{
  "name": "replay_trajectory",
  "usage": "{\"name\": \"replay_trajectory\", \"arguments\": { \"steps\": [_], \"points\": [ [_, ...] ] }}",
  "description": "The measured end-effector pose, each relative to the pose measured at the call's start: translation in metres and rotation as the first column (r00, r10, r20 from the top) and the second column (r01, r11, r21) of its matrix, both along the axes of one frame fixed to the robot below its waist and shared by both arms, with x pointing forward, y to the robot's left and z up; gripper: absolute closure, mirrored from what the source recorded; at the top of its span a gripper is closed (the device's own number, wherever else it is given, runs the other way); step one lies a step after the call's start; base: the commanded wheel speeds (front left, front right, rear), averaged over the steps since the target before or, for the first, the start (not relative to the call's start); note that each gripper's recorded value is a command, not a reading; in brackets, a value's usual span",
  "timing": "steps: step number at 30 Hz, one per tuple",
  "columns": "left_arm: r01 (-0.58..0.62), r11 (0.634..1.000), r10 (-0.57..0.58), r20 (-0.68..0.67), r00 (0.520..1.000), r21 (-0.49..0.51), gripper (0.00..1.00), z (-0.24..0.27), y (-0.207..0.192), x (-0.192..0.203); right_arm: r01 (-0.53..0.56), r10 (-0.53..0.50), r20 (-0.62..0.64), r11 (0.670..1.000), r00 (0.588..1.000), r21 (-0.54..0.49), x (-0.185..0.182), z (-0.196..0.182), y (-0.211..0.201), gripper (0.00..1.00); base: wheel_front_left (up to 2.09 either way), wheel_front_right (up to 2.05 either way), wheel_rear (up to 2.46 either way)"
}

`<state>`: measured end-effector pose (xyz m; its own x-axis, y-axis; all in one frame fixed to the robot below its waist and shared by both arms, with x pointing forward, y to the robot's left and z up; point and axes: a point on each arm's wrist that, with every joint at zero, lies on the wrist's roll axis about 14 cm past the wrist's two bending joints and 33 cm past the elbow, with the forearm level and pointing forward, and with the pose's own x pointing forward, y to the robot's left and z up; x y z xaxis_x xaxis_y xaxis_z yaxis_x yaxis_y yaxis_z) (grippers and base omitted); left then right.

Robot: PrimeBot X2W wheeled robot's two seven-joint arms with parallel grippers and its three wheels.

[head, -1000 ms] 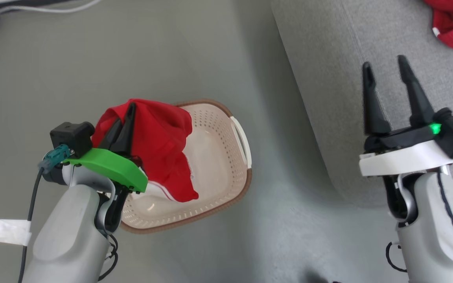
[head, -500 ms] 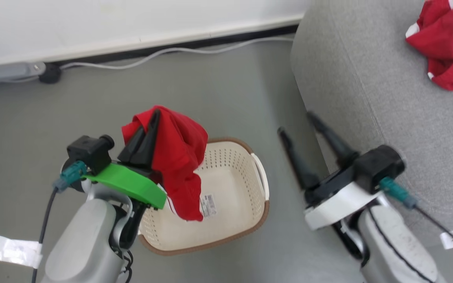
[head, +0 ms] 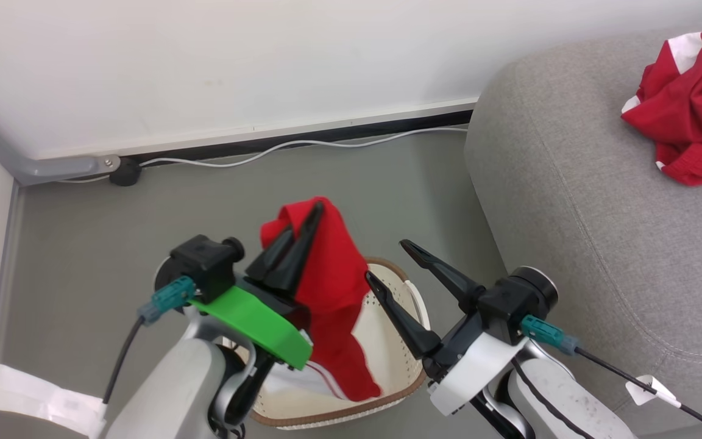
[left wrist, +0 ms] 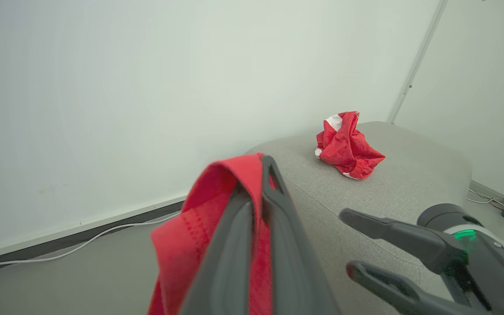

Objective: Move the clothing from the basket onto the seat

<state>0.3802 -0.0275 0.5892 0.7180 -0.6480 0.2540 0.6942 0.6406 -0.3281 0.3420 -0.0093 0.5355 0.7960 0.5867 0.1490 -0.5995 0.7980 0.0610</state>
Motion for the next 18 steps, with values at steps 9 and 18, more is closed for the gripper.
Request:
{"name": "replay_trajectory", "arguments": {
  "steps": [9,18],
  "points": [
    [0.134,0.99,-0.133,0.043,0.99,-0.03,1.0,0.024,-0.03,-0.031,-0.046,0.046,-0.018,0.999,0.999,0.021,0.008,0.0,0.012,0.0,0.0,0.0,0.0],
    [0.155,0.988,-0.154,0.038,0.987,-0.024,0.53,0.025,-0.029,-0.037,-0.094,0.102,-0.1,0.992,0.99,0.082,-0.004,-0.011,0.028,1.0,0.0,0.0,0.0]
  ]
}}
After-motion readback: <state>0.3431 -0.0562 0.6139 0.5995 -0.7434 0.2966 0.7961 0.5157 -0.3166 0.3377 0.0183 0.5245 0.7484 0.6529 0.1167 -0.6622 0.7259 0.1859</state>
